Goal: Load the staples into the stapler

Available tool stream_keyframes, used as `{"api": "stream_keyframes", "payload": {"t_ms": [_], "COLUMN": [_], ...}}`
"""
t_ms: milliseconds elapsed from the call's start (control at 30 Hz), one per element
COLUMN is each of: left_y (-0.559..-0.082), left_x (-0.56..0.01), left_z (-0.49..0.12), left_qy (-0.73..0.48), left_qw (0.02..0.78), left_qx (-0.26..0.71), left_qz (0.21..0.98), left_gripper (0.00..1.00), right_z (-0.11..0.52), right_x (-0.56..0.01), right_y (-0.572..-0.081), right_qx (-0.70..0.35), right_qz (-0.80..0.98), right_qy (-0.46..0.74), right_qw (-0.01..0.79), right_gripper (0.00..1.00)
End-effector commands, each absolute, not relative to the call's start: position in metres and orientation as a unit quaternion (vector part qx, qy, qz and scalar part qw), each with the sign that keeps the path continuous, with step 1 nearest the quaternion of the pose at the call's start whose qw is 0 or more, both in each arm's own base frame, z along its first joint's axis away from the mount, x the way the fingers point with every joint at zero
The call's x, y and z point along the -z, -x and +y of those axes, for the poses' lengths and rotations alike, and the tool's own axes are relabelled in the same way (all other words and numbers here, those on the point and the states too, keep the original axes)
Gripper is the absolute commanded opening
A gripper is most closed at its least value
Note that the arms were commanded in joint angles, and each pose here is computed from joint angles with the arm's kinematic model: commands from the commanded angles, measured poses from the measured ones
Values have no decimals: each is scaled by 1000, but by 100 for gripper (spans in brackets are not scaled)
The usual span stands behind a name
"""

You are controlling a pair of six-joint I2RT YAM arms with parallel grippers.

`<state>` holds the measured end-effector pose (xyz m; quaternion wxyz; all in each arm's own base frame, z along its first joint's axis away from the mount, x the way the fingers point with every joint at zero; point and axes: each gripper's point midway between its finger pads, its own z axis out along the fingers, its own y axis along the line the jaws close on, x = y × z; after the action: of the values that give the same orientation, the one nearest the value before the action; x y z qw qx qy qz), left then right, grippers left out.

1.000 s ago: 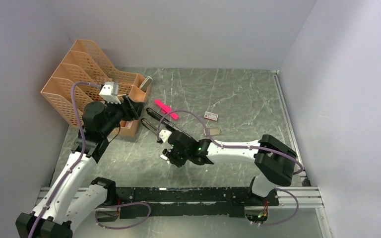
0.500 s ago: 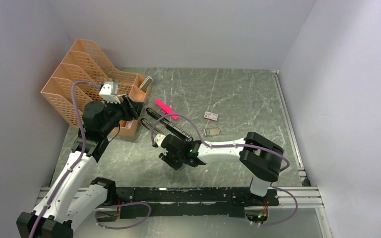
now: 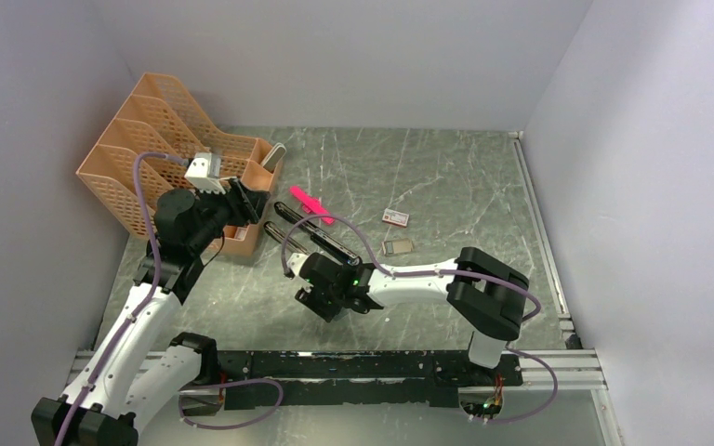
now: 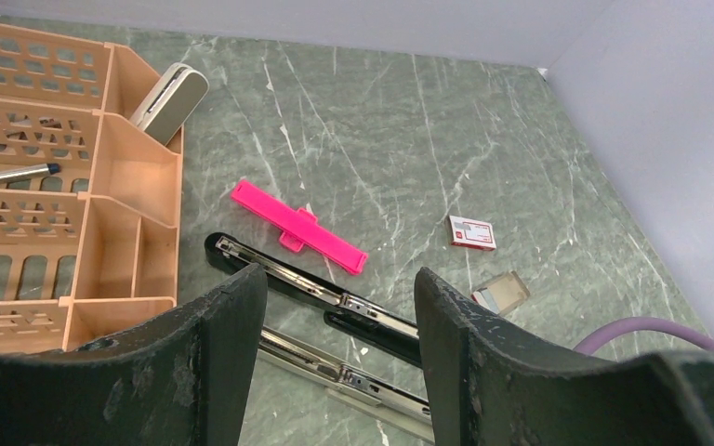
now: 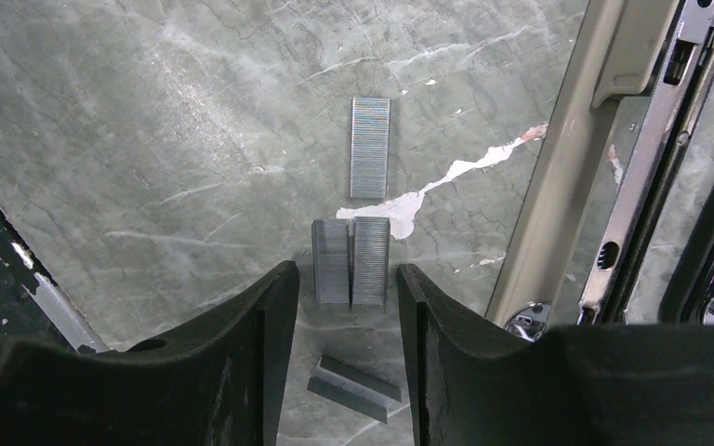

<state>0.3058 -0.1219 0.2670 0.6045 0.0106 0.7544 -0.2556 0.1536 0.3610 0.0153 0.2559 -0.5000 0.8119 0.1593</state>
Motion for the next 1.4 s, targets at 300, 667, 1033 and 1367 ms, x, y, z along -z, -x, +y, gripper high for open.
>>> {"api": "stream_keyframes", "payload": {"t_ms": [300,667,1033,1367], "left_y": [-307,-307,-307,-308], "left_x": [-278,-278,-278,-276], "left_z": [-123,-123,-123,-123], "left_qy": [-19,-22,-22,-22], "left_qw": [612,612,612,610], "left_qx": [263,267,267,267], "left_qz": [745,744,744,746], "left_gripper": [64,64,64,64], "right_z": [334,325,326,326], "right_x": [2,2,4,7], "right_y": [-144,-143,-141,-140], "right_qx": [-122,-116,-116,-120], "right_qz": [828,835,835,833], "right_qy": [501,491,494,497], "right_qw": [219,220,214,211], "right_gripper": [48,48,43,29]}}
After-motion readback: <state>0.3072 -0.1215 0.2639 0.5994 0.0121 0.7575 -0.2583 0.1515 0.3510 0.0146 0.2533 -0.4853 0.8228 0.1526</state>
